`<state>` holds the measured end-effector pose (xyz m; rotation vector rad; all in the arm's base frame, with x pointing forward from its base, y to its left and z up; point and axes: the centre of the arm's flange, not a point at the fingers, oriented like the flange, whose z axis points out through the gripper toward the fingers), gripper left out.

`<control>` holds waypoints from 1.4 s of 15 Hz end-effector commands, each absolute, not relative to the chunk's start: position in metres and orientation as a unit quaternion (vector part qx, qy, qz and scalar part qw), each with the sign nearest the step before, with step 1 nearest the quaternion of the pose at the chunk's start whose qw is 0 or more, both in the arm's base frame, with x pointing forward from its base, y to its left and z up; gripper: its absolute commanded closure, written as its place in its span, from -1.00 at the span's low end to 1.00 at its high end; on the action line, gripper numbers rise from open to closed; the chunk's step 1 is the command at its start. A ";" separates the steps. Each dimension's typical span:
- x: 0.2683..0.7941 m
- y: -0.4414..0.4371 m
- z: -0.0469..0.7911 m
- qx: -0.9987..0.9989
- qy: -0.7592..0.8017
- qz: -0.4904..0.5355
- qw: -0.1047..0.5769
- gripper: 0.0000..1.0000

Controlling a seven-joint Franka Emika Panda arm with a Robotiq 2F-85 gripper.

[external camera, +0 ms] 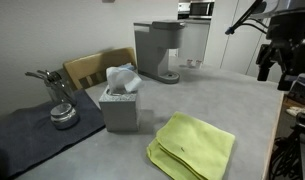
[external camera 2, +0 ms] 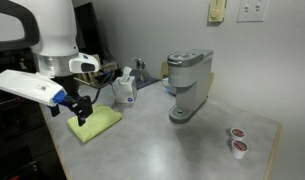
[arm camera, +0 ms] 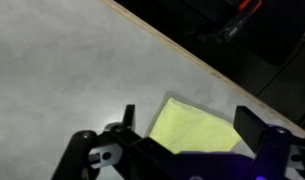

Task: Unfold the cloth

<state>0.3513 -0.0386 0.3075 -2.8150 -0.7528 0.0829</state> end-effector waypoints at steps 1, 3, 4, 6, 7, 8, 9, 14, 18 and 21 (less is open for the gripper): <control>0.365 -0.005 0.281 -0.950 -0.283 0.047 0.127 -1.00; 0.369 0.019 0.271 -0.944 -0.298 0.060 0.130 -1.00; 0.370 0.029 0.266 -0.941 -0.305 0.064 0.131 -1.00; 0.374 0.052 0.257 -0.937 -0.319 0.072 0.122 -1.00; 0.377 0.062 0.254 -0.936 -0.326 0.073 0.114 -1.00; 0.380 0.072 0.251 -0.933 -0.336 0.071 0.105 -1.00; 0.363 0.058 0.265 -0.935 -0.328 0.071 0.113 -1.00; 0.370 0.072 0.256 -0.931 -0.340 0.075 0.105 -1.00; 0.370 0.081 0.249 -0.933 -0.338 0.075 0.102 -1.00; 0.377 0.098 0.245 -0.951 -0.294 0.035 0.093 -1.00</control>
